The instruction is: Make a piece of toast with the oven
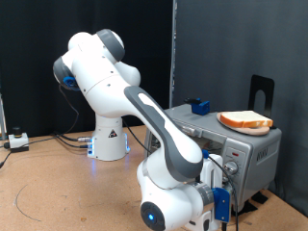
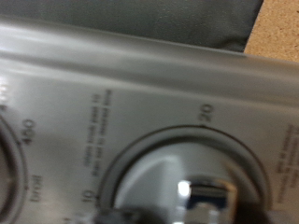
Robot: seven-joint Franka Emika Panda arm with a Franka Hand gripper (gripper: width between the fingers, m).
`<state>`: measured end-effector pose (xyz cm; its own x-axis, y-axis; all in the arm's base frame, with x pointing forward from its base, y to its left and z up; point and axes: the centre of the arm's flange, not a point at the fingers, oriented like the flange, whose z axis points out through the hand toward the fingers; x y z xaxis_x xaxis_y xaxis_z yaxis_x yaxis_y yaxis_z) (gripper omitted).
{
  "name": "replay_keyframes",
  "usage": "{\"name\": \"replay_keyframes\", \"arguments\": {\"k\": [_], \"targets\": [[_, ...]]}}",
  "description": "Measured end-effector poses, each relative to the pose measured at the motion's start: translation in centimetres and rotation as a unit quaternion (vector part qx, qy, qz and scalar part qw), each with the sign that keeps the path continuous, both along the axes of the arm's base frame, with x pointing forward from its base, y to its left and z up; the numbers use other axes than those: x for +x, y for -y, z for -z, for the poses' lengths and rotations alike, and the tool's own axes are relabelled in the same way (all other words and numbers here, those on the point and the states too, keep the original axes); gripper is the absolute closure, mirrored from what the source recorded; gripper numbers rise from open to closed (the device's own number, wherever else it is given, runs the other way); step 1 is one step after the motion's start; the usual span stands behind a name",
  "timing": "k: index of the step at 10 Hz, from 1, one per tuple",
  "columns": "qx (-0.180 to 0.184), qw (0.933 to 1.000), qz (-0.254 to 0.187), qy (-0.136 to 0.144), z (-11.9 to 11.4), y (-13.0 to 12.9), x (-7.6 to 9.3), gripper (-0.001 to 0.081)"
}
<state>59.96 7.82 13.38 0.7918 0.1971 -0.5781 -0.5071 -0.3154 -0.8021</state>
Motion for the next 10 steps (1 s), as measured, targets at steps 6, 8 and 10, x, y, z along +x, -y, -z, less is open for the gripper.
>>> {"name": "replay_keyframes", "arguments": {"k": [6, 8, 10], "targets": [[0.005, 0.9998, 0.001, 0.021, 0.16, 0.13, 0.00, 0.0707], [0.025, 0.9941, -0.007, 0.105, -0.04, 0.12, -0.13, 0.0707], [0.042, 0.9828, -0.012, 0.180, -0.19, 0.15, -0.35, 0.0707]]}}
